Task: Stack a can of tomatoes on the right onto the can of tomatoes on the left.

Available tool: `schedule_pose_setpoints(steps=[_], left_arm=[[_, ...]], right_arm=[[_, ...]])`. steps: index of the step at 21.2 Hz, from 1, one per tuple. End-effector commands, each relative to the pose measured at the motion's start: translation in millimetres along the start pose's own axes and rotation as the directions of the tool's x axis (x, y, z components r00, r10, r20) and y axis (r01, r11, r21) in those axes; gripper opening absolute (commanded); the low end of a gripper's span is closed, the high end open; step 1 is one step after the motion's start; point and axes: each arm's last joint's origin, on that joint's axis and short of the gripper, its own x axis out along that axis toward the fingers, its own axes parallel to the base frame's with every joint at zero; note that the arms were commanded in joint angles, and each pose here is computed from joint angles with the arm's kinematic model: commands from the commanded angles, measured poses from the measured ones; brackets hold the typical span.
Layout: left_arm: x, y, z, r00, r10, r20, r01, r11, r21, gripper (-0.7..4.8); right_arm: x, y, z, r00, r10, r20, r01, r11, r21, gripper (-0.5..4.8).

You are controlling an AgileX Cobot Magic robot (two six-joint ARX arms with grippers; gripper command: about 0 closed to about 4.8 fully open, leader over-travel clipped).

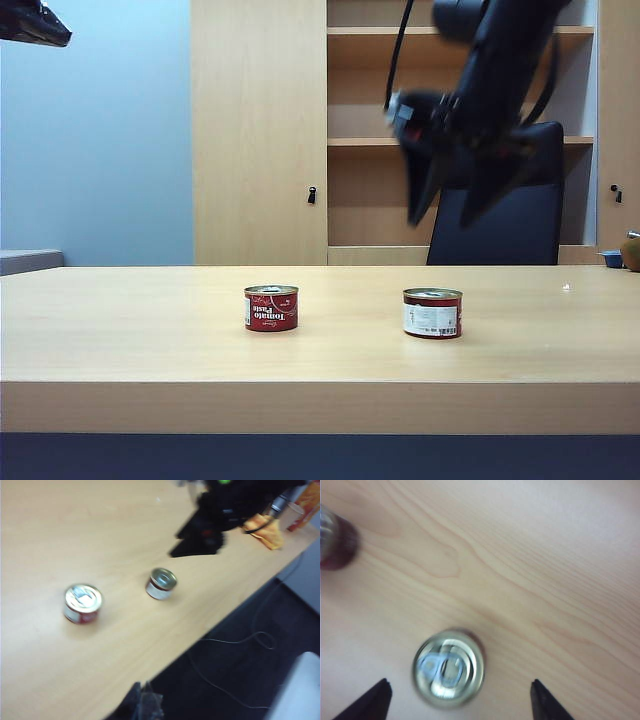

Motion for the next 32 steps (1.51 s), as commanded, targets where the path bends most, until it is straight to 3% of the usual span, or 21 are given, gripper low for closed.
schedule_pose_setpoints(steps=[1,18,25,32], left_arm=[[0,-1.1,0,1.0,-0.012,-0.009,0.011,0.999,-0.043,-0.01],[1,-1.6,0,1.0,-0.009,-0.011,0.008,0.999,-0.04,-0.01],[1,-1.6,0,1.0,-0.009,-0.011,0.008,0.999,-0.04,-0.01],[1,-1.6,0,1.0,-0.008,-0.011,0.008,0.999,-0.04,-0.01]], right_arm=[[21,5,2,0.997,-0.02,-0.068,0.018,0.999,-0.026,3.83],[71,19,-8,0.976,0.04,-0.216,-0.051,0.998,-0.043,3.82],[73,18,-8,0.976,0.007,-0.22,-0.019,0.999,-0.051,1.94],[59,38,9,0.988,0.028,-0.153,-0.042,0.995,-0.09,1.75]])
